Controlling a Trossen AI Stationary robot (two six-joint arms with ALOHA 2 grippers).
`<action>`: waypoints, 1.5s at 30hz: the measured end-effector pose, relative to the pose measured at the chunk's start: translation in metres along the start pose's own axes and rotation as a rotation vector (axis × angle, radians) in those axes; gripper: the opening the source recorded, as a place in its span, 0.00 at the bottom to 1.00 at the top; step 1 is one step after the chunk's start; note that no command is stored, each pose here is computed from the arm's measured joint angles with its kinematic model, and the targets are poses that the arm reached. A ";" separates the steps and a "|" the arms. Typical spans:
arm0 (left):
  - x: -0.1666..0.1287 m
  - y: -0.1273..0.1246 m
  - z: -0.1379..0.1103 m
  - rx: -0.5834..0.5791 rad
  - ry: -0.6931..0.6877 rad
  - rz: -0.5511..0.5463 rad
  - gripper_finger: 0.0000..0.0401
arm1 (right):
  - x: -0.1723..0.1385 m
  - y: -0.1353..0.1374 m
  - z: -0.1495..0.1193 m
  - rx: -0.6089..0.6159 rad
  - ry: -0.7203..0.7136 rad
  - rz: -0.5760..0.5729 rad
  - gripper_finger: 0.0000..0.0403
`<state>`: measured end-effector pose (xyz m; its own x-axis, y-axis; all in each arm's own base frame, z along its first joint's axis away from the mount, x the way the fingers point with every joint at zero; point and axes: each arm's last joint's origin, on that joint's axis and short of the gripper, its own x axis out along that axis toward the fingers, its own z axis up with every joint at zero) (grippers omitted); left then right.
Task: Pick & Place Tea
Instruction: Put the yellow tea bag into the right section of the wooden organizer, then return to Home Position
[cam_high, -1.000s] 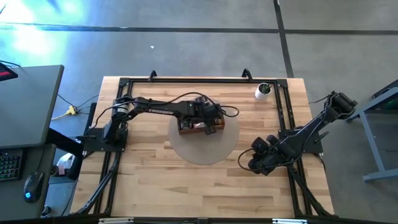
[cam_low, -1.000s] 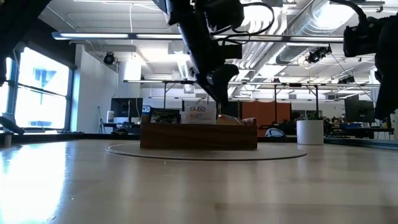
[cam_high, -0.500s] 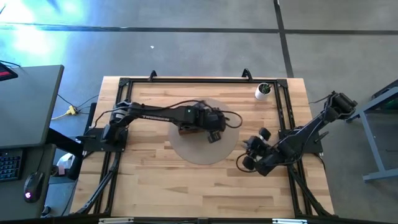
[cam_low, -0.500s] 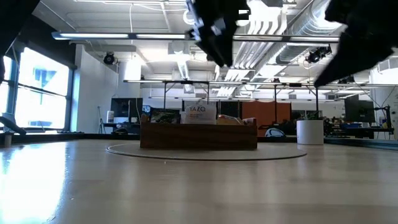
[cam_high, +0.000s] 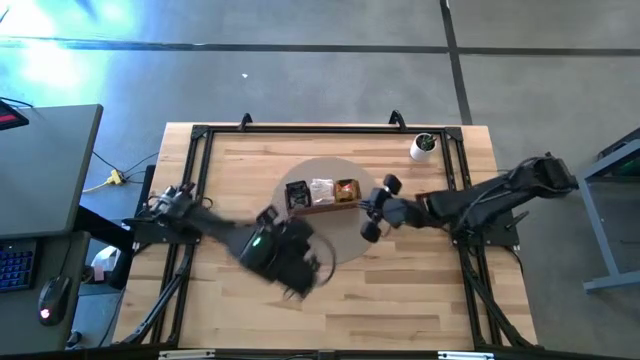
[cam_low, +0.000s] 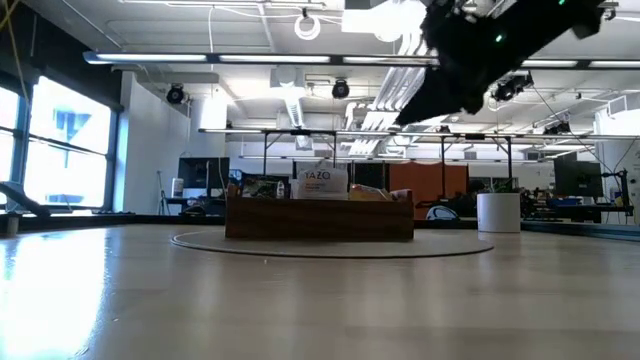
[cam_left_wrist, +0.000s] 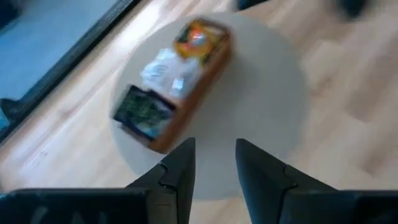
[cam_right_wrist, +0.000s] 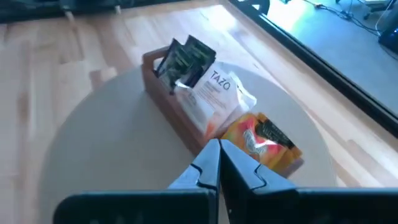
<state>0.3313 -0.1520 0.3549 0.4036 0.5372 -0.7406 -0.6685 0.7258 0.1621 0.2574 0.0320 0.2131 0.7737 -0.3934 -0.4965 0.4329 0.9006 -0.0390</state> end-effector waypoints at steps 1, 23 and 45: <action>-0.007 -0.003 -0.005 -0.008 -0.025 -0.016 0.28 | 0.006 -0.003 -0.001 -0.005 0.008 -0.006 0.01; -0.036 -0.015 -0.036 -0.012 -0.107 -0.061 0.28 | 0.104 -0.041 -0.034 0.019 0.090 -0.164 0.00; -0.066 0.047 -0.014 -0.138 -0.129 -0.140 0.28 | -0.118 -0.040 0.036 -0.030 -0.290 0.314 0.00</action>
<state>0.2639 -0.1596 0.4024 0.5686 0.4925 -0.6589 -0.6763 0.7358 -0.0337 0.1658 0.0361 0.3049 0.9658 -0.1313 -0.2236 0.1455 0.9882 0.0482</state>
